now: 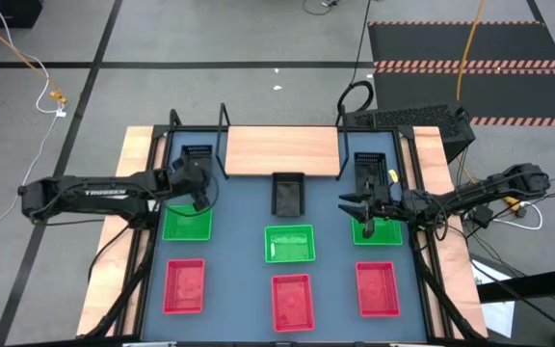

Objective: Stack baskets on shelf by color
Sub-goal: Put the top left black bin on the shelf

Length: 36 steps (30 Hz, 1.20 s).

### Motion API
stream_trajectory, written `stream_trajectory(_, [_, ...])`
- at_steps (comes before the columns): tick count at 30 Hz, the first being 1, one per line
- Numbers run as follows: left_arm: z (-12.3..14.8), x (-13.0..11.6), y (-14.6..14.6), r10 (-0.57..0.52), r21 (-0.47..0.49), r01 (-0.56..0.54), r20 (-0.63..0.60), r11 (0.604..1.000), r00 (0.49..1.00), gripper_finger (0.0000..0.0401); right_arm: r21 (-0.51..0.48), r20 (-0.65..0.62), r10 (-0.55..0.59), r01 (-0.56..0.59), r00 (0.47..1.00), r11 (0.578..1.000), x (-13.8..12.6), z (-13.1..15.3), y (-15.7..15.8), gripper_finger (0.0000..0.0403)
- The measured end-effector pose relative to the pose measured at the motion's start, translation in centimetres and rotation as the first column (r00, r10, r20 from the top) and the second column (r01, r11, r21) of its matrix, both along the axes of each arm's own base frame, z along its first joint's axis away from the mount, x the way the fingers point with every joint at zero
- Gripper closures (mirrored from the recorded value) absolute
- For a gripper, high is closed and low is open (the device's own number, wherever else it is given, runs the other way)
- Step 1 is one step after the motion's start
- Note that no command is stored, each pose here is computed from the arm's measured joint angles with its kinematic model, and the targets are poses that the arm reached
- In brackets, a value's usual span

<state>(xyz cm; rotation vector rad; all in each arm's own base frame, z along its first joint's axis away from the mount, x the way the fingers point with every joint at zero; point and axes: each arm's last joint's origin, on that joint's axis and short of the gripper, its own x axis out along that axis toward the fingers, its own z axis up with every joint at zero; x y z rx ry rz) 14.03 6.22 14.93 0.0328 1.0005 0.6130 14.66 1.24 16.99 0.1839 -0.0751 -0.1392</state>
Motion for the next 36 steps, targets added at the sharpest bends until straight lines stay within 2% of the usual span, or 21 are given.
stream_trajectory(3, [-0.1, -0.1, 0.4, 0.029, -0.004, -0.029, -0.006, 1.000, 1.000, 0.0238, 0.000, 0.000, 0.000, 0.000, 1.000, 1.000, 0.0, 0.0, 0.0, 0.0273])
stream_trajectory(6, [-0.2, -0.1, 0.6, 0.037, -0.018, -0.037, -0.002, 0.999, 0.999, 0.0259, 0.000, 0.000, 0.000, 0.000, 1.000, 1.000, 0.0, 0.0, 0.0, 0.0273])
stream_trajectory(14, [0.1, -0.1, 0.8, 0.046, -0.034, -0.045, 0.008, 0.998, 0.999, 0.0384, 0.000, -0.001, -0.001, 0.001, 1.000, 1.000, 0.0, 0.0, 0.0, 0.0273])
stream_trajectory(19, [2.0, 0.4, 1.0, 0.061, -0.045, -0.061, -0.003, 0.997, 0.998, 0.0385, 0.038, -0.015, 0.001, -0.001, 1.000, 0.999, 0.0, -0.2, 0.0, 0.0273])
stream_trajectory(24, [6.2, 1.2, 1.2, 0.093, 0.055, -0.090, -0.039, 0.994, 0.995, 0.0393, 0.076, -0.029, 0.003, -0.001, 1.000, 0.997, 0.0, -0.4, 0.0, 0.0273])
stream_trajectory(27, [9.5, 1.7, 1.3, 0.019, 0.152, -0.009, -0.065, 0.988, 0.998, 0.0389, 0.092, -0.041, 0.004, 0.000, 0.999, 0.996, 0.0, -0.5, 0.0, 0.0273])
stream_trajectory(29, [11.6, 2.1, 1.5, -0.039, 0.216, 0.054, -0.076, 0.975, 0.996, 0.0392, 0.094, -0.055, 0.004, 0.001, 0.998, 0.996, 0.0, -0.7, 0.0, 0.0273])
stream_trajectory(36, [19.0, 2.8, 1.9, -0.132, 0.393, 0.129, -0.021, 0.911, 0.991, 0.0391, 0.110, -0.063, 0.004, 0.003, 0.998, 0.994, 0.0, -0.8, 0.0, 0.0273])
